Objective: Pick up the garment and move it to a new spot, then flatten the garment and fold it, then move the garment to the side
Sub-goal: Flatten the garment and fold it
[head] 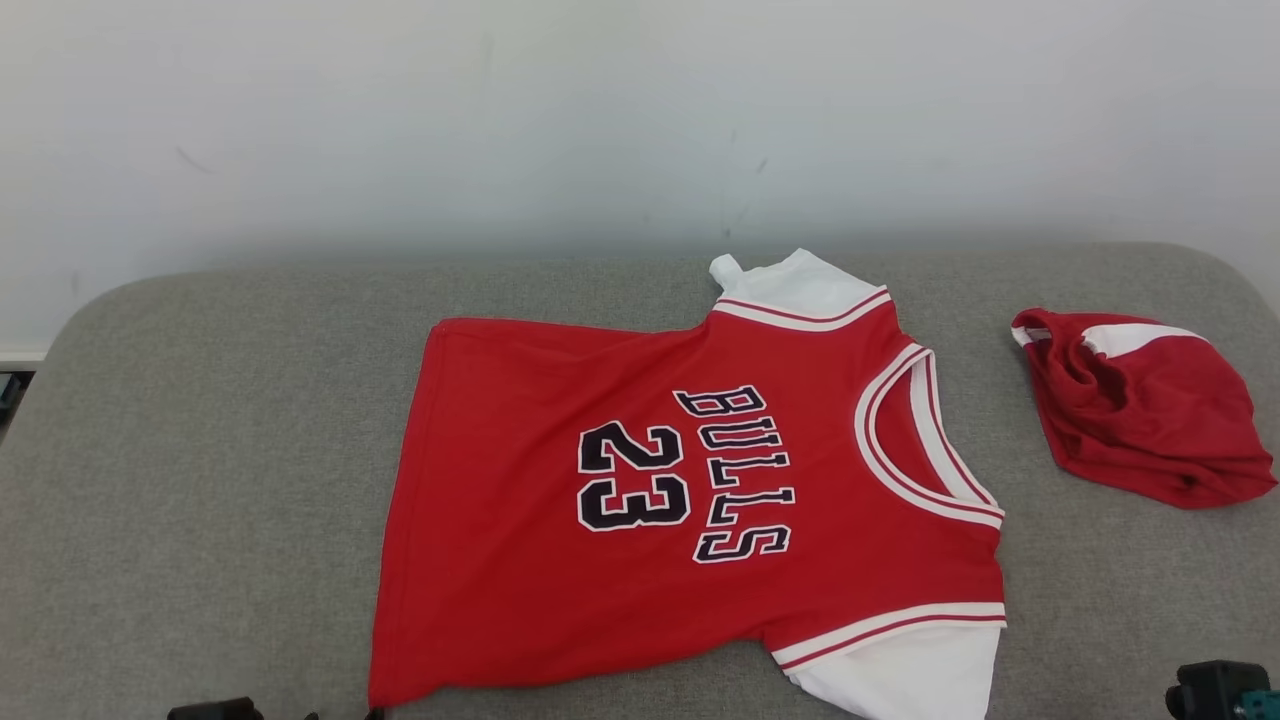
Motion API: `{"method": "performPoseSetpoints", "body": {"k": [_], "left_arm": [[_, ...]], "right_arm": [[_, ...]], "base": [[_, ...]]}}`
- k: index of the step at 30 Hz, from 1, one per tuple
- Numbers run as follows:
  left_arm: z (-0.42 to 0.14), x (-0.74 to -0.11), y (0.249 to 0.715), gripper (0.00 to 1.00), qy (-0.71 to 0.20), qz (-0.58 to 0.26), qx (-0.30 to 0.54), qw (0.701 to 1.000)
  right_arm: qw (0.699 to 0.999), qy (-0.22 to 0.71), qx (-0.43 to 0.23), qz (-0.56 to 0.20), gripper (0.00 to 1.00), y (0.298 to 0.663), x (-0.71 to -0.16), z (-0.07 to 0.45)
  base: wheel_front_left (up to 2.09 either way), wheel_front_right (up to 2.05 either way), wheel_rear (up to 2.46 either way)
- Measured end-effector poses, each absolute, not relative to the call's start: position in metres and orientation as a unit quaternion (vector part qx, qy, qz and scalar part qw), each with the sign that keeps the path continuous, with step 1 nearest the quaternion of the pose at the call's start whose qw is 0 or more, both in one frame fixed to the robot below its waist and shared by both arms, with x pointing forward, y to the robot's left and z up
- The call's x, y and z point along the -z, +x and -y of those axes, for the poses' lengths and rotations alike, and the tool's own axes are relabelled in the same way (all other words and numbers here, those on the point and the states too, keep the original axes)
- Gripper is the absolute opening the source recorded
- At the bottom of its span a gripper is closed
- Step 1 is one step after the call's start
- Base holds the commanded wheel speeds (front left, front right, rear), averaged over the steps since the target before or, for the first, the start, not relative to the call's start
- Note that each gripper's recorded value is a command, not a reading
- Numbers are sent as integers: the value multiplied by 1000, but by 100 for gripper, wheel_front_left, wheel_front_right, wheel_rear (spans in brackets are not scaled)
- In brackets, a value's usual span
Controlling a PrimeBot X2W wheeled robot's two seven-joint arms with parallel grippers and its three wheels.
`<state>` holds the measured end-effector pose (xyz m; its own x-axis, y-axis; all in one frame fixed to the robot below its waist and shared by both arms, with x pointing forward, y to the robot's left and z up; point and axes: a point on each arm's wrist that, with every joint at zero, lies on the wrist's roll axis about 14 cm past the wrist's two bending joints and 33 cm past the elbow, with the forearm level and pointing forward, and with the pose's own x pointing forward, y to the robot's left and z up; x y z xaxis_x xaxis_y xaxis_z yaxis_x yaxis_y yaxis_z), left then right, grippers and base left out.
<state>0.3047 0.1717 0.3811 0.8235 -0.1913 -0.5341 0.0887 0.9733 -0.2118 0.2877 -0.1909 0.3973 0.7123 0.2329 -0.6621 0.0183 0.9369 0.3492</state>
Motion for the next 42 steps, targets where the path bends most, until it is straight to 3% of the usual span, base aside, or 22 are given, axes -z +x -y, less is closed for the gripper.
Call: {"method": "performPoseSetpoints", "body": {"k": [13,22,36,42], "left_arm": [[-185,-453,335,100,-106,-111,28,988],[-198,-475,341,100,-96,-50,4,994],[-196,-480,337,100,-46,-28,-2,999],[-191,-486,336,100,-36,-19,3,999]], "right_arm": [[961,197,-53,-188,100,337,-476,195],[981,176,-26,-72,100,358,-514,207],[996,88,-5,-6,100,350,-525,224],[997,71,-4,-12,100,345,-519,225]], "base": [[0,0,0],[0,0,0],[0,0,0],[0,0,0]]}}
